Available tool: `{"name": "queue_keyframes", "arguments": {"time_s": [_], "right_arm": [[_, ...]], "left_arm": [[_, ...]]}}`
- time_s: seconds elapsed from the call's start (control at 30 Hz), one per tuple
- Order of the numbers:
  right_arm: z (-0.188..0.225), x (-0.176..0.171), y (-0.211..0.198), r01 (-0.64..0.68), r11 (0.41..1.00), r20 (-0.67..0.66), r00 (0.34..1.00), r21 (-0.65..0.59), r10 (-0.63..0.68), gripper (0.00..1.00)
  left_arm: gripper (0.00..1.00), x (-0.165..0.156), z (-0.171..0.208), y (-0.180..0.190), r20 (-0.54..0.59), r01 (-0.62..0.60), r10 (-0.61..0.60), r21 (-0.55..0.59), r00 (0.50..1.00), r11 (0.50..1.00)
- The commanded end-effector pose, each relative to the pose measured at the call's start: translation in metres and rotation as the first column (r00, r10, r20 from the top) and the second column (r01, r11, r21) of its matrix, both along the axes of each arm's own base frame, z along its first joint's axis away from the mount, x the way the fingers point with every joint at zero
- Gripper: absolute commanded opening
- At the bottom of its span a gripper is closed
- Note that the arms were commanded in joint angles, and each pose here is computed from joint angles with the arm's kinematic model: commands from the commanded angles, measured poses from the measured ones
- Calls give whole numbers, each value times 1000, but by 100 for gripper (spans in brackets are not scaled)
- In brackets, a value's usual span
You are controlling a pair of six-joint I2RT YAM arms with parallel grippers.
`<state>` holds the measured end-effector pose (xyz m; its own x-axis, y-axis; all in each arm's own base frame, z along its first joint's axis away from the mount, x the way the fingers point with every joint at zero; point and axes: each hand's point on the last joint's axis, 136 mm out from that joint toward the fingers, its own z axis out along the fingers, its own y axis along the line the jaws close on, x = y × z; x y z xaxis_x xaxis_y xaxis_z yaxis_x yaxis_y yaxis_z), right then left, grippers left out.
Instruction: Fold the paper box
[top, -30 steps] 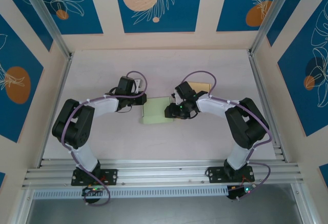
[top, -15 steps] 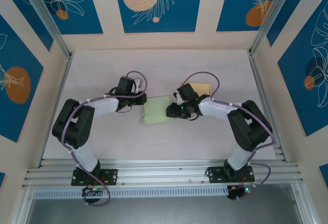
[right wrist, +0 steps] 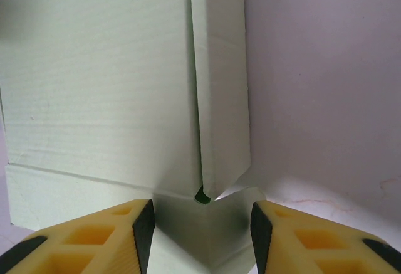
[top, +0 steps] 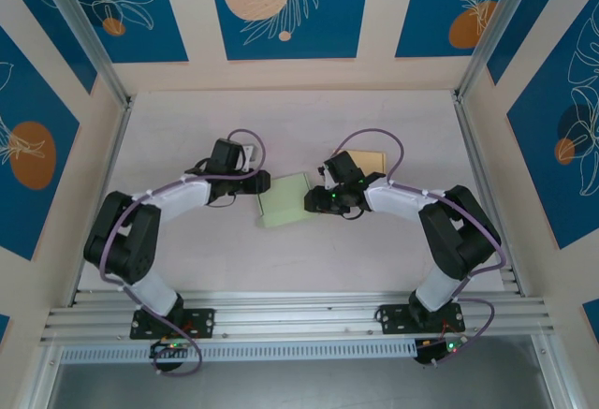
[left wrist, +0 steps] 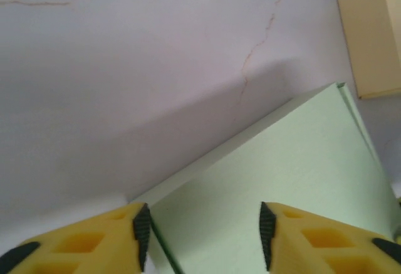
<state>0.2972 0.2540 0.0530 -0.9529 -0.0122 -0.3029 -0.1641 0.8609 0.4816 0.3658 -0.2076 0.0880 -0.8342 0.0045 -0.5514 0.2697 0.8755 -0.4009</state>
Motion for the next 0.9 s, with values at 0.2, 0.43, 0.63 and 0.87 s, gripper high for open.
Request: {"name": "queue_keyframes", "arguments": {"time_s": [0.2, 0.43, 0.63, 0.87], "right_arm": [[7, -6, 6, -18, 1000, 3, 1000, 25, 18, 47], [7, -10, 9, -22, 1000, -12, 1000, 12, 23, 46], [8, -12, 11, -33, 999, -14, 999, 11, 33, 46], [8, -12, 14, -41, 999, -14, 999, 8, 42, 46]], "left_arm": [[62, -37, 20, 21, 1, -9, 9, 40, 1000, 999], [66, -98, 11, 5, -108, 63, -63, -5, 992, 998], [64, -120, -7, -13, -144, 94, -95, -12, 985, 995], [62, -126, -22, -20, -182, 116, -110, 25, 977, 993]]}}
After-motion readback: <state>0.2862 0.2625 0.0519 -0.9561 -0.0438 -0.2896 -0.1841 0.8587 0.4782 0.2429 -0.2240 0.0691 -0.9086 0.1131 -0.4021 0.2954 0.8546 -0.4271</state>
